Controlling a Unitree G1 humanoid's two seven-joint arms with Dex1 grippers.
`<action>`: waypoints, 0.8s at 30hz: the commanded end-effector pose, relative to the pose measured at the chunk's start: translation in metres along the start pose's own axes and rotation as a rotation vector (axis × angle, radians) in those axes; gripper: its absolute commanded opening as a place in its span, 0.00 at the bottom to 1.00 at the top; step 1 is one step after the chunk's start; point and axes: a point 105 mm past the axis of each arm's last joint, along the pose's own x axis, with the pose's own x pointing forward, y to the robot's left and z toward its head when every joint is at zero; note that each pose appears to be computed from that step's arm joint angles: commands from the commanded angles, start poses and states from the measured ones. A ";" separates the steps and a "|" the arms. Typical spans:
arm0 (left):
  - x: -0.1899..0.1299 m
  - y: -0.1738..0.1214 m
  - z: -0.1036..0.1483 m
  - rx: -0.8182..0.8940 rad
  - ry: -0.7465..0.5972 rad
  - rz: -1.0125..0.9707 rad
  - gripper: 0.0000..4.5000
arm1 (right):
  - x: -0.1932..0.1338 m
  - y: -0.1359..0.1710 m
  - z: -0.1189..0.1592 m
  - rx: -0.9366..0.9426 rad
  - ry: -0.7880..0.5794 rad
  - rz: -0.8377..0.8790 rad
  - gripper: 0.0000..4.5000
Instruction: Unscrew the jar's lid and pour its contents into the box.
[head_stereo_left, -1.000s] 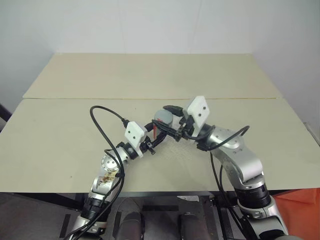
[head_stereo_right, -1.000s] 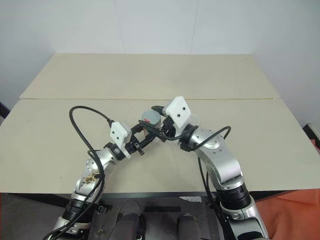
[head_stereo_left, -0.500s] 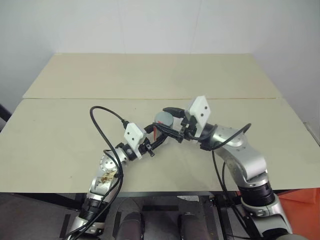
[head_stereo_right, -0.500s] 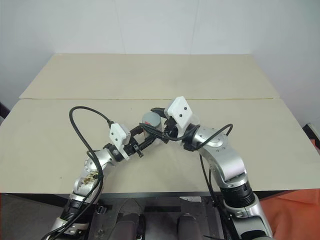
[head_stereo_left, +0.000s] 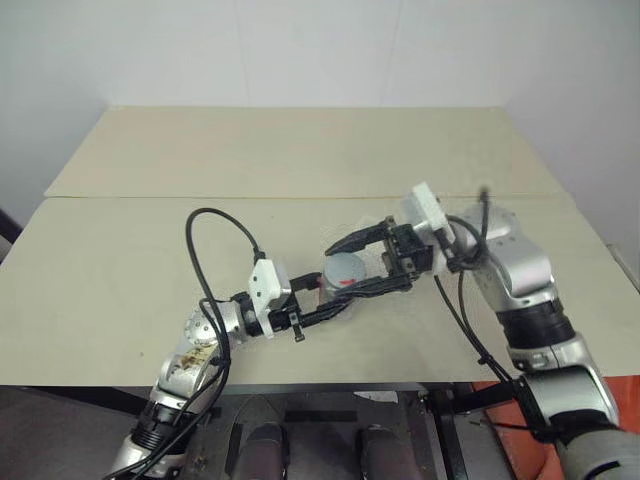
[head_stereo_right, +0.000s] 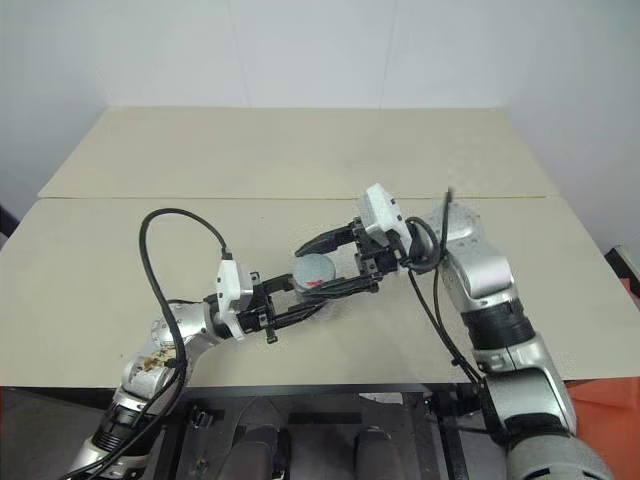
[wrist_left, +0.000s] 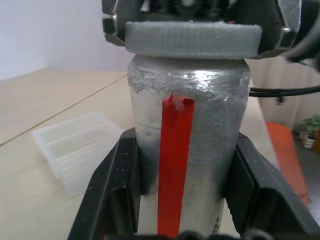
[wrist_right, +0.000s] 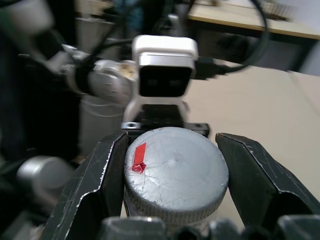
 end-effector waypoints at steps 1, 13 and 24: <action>0.005 -0.004 0.016 0.043 -0.048 -0.039 0.42 | -0.004 -0.003 0.008 -0.040 0.002 0.081 0.62; 0.003 -0.004 0.015 0.049 -0.041 -0.012 0.42 | -0.002 -0.015 -0.001 -0.079 0.030 0.131 0.62; -0.003 0.006 0.006 0.025 -0.032 0.045 0.42 | -0.027 -0.015 0.016 -0.120 -0.092 0.011 0.99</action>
